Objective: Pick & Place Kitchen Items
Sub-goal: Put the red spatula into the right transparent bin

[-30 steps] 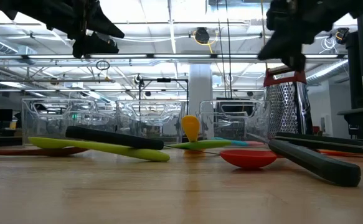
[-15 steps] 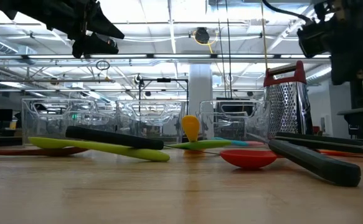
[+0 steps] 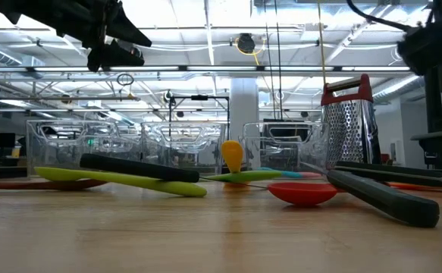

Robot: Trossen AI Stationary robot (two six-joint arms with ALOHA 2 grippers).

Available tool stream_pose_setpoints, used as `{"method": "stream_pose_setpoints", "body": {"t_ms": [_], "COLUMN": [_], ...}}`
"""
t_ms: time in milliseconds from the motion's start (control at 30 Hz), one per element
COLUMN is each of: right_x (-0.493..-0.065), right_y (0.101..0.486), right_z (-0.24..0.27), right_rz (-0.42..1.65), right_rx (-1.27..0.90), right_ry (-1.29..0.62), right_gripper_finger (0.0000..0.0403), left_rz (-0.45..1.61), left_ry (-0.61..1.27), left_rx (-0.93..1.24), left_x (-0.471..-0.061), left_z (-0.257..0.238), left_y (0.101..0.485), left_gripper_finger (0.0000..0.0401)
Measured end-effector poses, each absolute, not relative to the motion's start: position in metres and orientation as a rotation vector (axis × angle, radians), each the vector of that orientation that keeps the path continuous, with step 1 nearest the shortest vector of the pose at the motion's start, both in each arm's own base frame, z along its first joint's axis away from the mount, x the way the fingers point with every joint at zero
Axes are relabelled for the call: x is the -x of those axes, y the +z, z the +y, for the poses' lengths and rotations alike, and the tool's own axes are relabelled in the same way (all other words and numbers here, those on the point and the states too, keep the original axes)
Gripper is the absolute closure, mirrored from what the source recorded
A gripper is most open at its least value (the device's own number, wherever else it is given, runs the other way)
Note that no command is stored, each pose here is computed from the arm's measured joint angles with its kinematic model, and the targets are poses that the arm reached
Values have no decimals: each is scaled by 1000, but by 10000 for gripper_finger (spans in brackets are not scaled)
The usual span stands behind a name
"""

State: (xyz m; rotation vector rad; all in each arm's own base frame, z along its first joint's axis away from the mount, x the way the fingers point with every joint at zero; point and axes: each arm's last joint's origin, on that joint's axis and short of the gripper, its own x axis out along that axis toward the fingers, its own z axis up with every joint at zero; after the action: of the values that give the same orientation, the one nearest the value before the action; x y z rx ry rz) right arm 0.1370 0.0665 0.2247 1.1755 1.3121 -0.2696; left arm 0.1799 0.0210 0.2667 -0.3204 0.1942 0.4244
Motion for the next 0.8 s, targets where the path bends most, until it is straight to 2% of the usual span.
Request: {"method": "stream_pose_setpoints", "body": {"t_ms": [333,800], "right_x": [-120,-113], "right_y": [222,212], "right_z": [87,109], "right_rz": [1444,1454], "right_rx": [-1176,-1068], "right_ry": [-323,-394], "right_gripper_finger": [308,312], "left_rz": [185,188], "left_ry": [429,421], "left_rx": [368,391], "left_x": [-180,-180], "left_z": [21,19], "left_y": [267,266], "left_gripper_finger": [123,123]}}
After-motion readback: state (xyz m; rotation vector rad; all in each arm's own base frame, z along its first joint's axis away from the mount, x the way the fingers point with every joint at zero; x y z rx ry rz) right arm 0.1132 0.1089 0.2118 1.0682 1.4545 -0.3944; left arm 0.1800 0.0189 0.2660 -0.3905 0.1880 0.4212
